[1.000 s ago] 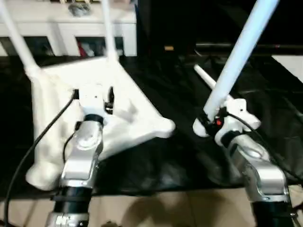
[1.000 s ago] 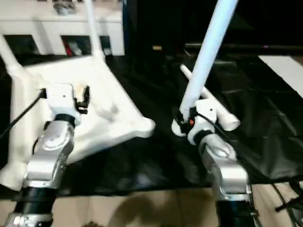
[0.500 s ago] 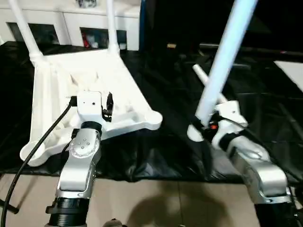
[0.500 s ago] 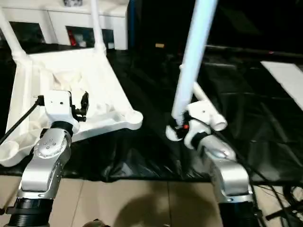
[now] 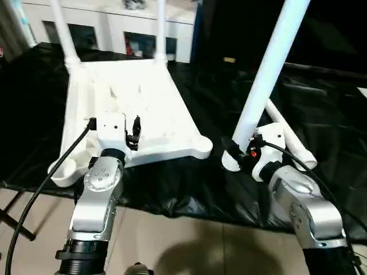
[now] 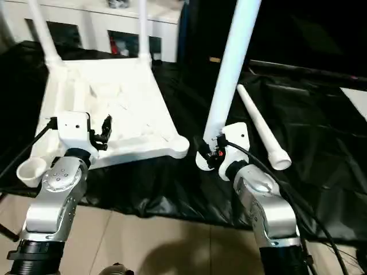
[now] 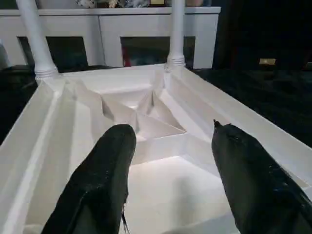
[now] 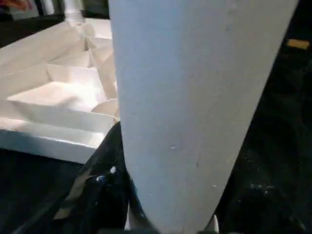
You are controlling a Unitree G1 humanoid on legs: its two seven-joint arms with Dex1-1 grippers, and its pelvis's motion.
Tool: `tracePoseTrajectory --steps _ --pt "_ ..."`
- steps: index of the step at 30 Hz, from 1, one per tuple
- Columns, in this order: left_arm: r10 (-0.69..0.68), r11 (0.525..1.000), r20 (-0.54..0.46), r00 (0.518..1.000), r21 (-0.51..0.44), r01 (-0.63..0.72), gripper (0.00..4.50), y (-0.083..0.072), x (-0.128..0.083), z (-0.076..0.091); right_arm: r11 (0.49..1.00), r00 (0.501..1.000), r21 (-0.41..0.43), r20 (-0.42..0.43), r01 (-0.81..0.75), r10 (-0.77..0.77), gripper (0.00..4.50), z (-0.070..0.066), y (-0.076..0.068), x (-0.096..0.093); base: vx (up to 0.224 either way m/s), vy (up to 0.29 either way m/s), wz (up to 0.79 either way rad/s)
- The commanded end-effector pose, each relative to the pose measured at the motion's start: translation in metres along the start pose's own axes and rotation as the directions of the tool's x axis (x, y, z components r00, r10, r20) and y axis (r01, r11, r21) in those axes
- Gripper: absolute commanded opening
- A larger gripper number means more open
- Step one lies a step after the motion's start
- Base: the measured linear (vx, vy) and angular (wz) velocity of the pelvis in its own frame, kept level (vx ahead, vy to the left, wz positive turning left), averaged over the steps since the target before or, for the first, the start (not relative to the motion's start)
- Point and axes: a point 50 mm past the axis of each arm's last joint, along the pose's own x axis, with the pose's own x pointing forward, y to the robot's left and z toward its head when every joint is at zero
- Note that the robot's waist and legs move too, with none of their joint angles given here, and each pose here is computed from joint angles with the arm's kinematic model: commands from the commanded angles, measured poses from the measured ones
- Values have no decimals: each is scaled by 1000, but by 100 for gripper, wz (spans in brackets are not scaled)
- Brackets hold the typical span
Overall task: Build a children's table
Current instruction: Pick table leg, then insert table leg to table base
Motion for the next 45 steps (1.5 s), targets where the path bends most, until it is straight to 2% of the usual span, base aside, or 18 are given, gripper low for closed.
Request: tracePoseTrajectory --steps 1,8,23,27,30,32,36,37,41,42,43,45 --pt "-3 1000 4 1000 -2 3 291 -2 1 3 999 1000 -29 11 -13 14 189 5 1 0 77 -12 49" --pt "7 1000 -4 1000 -4 -7 291 0 -1 2 1000 999 2 37 20 -20 189 6 -2 0 129 -14 40" --pt "-26 999 -5 1000 -19 26 291 -3 0 2 999 999 -22 26 47 -47 189 2 -3 -8 119 -25 0" --pt "-110 993 -1 994 -38 110 291 -8 -2 2 999 998 -21 25 49 -49 189 2 -3 -9 0 0 0" --pt "-262 964 3 965 -58 261 291 -15 -5 1 999 999 -1 29 38 -38 189 4 -4 -10 0 0 0" --pt "-378 925 -11 926 -43 377 291 -20 -6 -1 999 999 5 28 33 -33 189 6 -6 -11 0 0 0" --pt "-588 809 -38 808 -14 588 291 -32 -10 -3 1000 1000 19 22 16 -16 188 7 -10 -13 -14 -1 1" --pt "-649 760 -51 759 5 650 291 -35 -13 -5 1000 1000 22 20 10 -10 188 7 -12 -14 -56 -10 5" --pt "-846 506 -176 503 27 862 291 -42 -25 -15 1000 1000 0 -1 -12 12 188 9 -17 -18 -27 -6 2" --pt "-864 467 -198 462 28 884 291 -42 -26 -16 1000 1000 -6 -6 -20 20 188 9 -18 -19 0 0 0" --pt "-871 449 -207 445 29 893 291 -42 -27 -17 1000 1000 -10 -8 -24 24 188 9 -18 -19 0 0 0" --pt "-893 346 -293 342 41 937 291 -45 -23 -23 998 999 -36 -20 -49 48 188 9 -19 -21 0 0 0"
